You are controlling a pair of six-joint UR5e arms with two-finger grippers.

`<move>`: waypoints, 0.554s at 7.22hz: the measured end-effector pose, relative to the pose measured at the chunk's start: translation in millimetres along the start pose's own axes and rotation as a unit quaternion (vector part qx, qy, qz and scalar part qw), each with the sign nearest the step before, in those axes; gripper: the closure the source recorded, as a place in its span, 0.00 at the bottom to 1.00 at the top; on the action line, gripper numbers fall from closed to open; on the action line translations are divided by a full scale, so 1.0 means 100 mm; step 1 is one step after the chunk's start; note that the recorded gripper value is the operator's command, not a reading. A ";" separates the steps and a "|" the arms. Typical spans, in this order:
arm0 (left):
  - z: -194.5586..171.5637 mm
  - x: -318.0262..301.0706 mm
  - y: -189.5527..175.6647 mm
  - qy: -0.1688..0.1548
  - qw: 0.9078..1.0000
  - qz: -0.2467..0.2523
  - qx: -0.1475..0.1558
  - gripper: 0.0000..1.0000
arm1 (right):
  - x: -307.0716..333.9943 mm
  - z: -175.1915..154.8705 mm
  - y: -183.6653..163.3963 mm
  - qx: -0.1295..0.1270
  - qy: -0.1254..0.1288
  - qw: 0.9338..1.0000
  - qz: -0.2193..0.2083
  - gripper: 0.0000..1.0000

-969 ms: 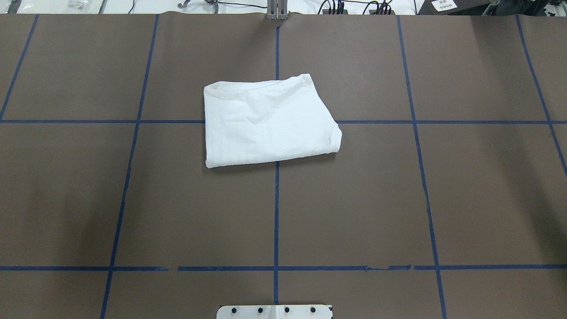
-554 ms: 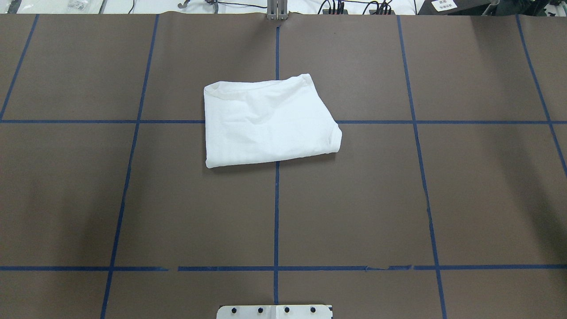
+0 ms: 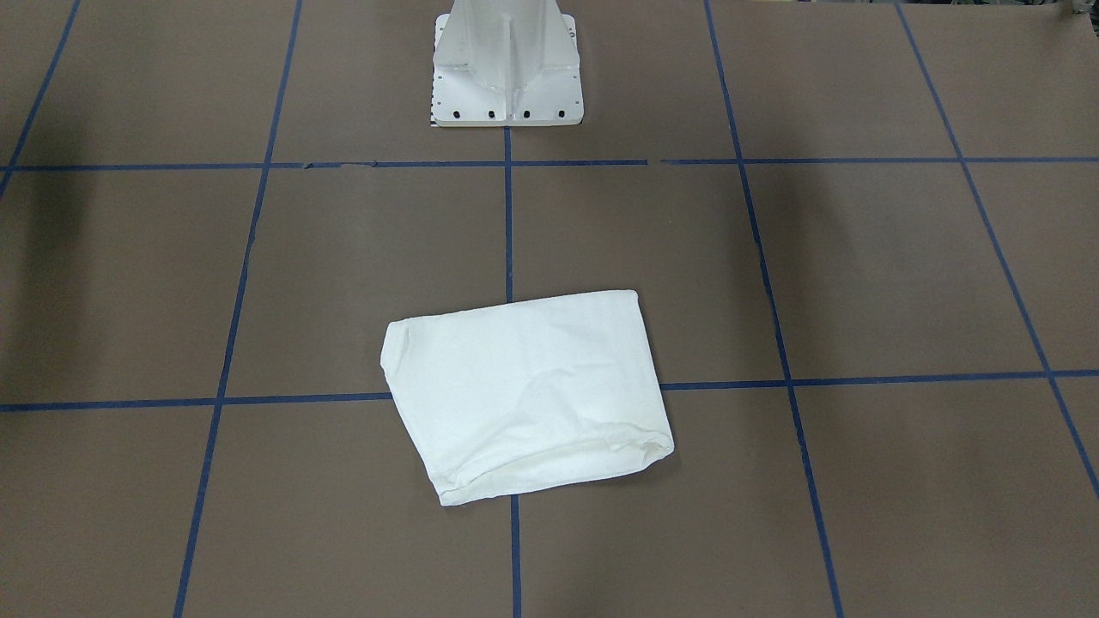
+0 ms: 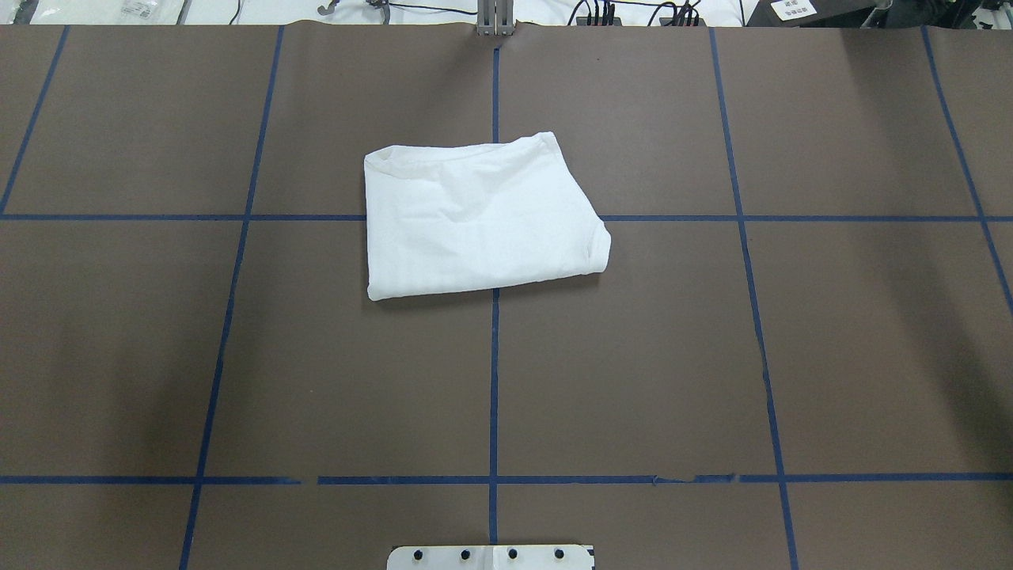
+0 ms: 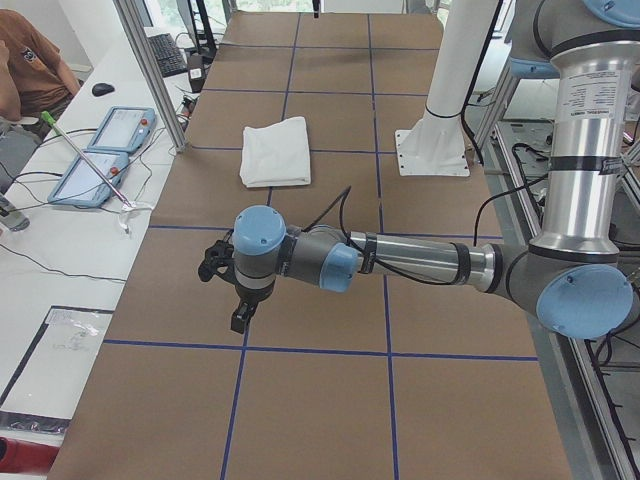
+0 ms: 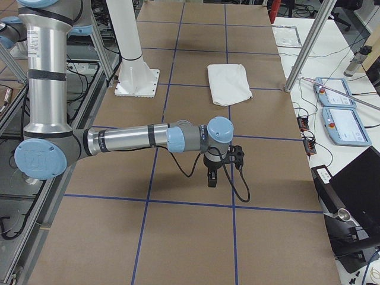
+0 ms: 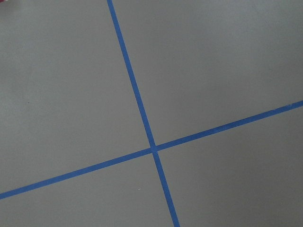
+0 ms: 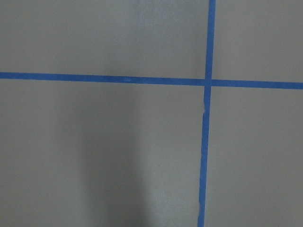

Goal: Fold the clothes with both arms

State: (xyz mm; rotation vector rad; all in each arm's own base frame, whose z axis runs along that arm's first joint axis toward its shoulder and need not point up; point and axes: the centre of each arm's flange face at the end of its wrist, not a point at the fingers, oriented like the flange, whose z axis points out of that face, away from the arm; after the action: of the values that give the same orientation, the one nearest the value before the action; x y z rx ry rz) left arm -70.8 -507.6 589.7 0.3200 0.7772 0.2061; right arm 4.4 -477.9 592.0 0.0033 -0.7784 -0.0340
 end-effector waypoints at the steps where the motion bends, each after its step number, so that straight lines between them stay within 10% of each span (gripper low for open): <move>1: 0.01 0.01 0.03 0.009 1.000 -0.001 0.000 0.00 | -0.01 -0.01 -0.02 0.005 0.000 1.000 -0.004 0.00; 4: -0.03 0.09 0.01 0.025 1.000 0.002 0.006 0.00 | -0.08 -0.06 -0.08 0.017 -0.018 1.000 -0.016 0.00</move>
State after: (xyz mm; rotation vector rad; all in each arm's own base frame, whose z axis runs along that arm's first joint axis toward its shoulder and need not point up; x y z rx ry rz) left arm -67.0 -503.3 582.5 0.3294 0.8274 0.2144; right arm 3.0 -486.0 581.9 0.0478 -0.8159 -0.0510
